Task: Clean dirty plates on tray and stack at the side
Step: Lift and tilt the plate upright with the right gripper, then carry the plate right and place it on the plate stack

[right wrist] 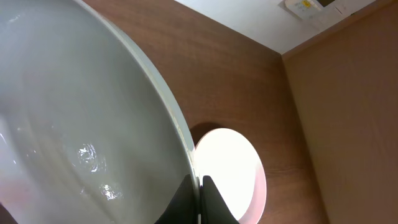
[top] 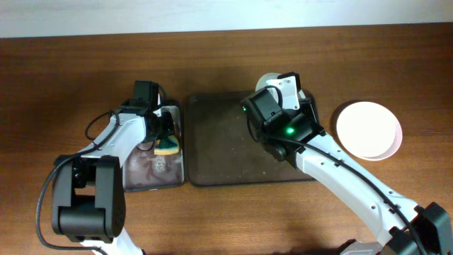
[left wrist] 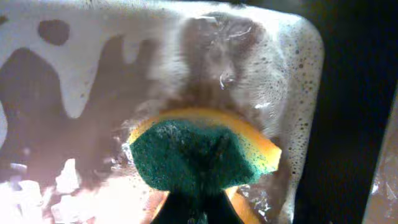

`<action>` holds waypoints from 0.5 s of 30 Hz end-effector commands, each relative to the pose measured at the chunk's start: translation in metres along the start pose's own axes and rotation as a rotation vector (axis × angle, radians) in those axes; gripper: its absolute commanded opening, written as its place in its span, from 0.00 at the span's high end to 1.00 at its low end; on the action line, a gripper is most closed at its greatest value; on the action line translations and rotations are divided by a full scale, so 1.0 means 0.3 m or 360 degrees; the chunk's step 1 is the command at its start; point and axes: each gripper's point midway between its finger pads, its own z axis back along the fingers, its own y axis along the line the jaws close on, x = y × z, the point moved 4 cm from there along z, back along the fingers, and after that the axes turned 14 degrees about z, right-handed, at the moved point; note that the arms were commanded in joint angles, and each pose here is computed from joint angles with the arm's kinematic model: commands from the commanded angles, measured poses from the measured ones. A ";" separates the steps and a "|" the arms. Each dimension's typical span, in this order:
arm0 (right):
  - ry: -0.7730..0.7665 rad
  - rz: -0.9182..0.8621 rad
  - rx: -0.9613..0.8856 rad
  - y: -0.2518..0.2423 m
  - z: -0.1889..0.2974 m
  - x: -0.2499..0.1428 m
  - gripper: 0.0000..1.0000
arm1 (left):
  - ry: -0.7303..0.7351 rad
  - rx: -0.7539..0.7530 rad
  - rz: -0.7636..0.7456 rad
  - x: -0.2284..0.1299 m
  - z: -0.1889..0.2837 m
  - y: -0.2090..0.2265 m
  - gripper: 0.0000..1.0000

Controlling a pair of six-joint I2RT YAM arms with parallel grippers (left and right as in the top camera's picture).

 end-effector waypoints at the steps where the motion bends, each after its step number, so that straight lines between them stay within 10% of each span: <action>1: -0.0026 -0.0042 -0.0040 -0.025 0.016 0.003 0.96 | -0.0066 -0.0005 -0.0046 0.072 0.046 -0.023 1.00; 4: -0.0026 -0.0042 -0.0040 -0.025 0.016 0.003 0.96 | 0.0003 0.0030 -0.0045 0.050 0.063 -0.011 0.41; 5: -0.0026 -0.0042 -0.0040 -0.025 0.016 0.003 0.96 | 0.0061 0.0060 -0.0044 0.025 0.063 0.002 0.35; 15: -0.0024 -0.0039 -0.0040 -0.025 0.016 0.002 0.96 | 0.0323 0.0170 -0.0042 -0.086 0.069 0.053 0.38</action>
